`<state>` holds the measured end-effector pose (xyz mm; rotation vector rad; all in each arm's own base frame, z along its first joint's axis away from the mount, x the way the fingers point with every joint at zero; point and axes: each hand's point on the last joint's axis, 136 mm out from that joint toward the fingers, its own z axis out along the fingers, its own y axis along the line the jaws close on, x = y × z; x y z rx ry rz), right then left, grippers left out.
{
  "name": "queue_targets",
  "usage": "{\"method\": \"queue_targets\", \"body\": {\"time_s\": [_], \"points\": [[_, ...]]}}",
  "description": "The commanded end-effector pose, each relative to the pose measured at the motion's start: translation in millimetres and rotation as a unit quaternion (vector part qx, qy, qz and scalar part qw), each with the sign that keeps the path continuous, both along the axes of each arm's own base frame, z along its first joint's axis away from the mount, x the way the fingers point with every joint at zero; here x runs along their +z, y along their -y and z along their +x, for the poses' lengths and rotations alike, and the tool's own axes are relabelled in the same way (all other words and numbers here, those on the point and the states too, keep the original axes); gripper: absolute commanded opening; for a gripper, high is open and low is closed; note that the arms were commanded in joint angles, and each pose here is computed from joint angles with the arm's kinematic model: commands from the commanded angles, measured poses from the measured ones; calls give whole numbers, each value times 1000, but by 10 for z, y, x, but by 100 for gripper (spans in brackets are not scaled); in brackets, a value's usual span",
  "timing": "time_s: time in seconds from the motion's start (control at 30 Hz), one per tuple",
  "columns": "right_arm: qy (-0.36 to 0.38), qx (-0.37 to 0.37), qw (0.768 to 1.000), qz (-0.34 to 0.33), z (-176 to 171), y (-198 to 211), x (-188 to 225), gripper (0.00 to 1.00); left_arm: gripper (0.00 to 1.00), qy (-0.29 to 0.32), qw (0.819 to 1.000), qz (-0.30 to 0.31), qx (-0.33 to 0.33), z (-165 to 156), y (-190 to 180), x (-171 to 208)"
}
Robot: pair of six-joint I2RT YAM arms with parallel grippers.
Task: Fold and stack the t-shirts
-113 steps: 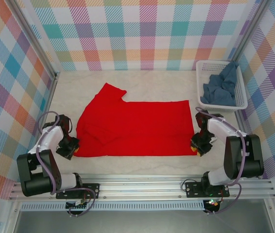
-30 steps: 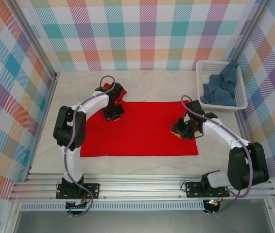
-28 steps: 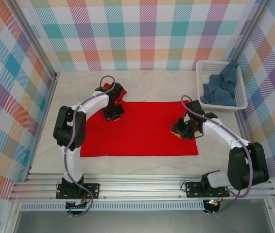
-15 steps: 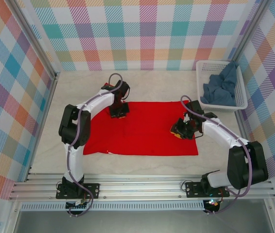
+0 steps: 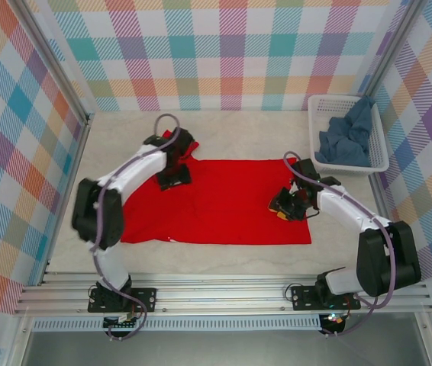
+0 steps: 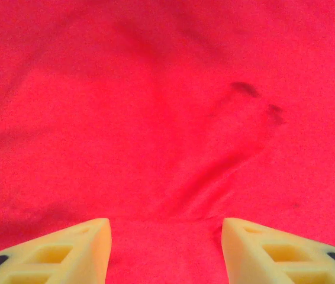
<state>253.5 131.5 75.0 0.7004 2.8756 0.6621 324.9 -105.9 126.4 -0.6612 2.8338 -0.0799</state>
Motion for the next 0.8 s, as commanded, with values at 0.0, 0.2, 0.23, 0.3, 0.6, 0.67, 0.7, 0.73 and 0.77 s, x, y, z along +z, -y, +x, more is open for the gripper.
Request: {"method": "queue_targets", "body": {"time_s": [0.0,0.2,0.23,0.3,0.6,0.67,0.7,0.73,0.77], "points": [[-35,-51,998,-19,-186,149,-95,32,45,-75,986,-29,147,-567,-443,-264],[-95,-92,990,-56,-390,323,-334,31,31,-104,948,-82,289,-1049,-877,-658],[-106,-95,988,-68,-421,363,-357,31,31,-105,946,-80,296,-1072,-919,-694],[-119,-97,985,-78,-452,410,-390,31,31,-111,942,-80,306,-1100,-966,-772],[-125,-99,982,-101,-457,568,-355,32,46,-64,945,19,320,-1271,-1394,-412],[-125,-98,983,-94,-448,553,-338,32,46,-61,943,32,327,-1364,-1444,-354],[-125,-98,983,-88,-442,537,-331,32,45,-64,939,36,335,-1431,-1456,-351],[-125,-97,984,-83,-436,519,-325,31,44,-64,936,34,344,-1475,-1450,-351],[-127,-98,984,-80,-439,505,-322,31,43,-60,931,31,358,-1530,-1450,-351]]}}
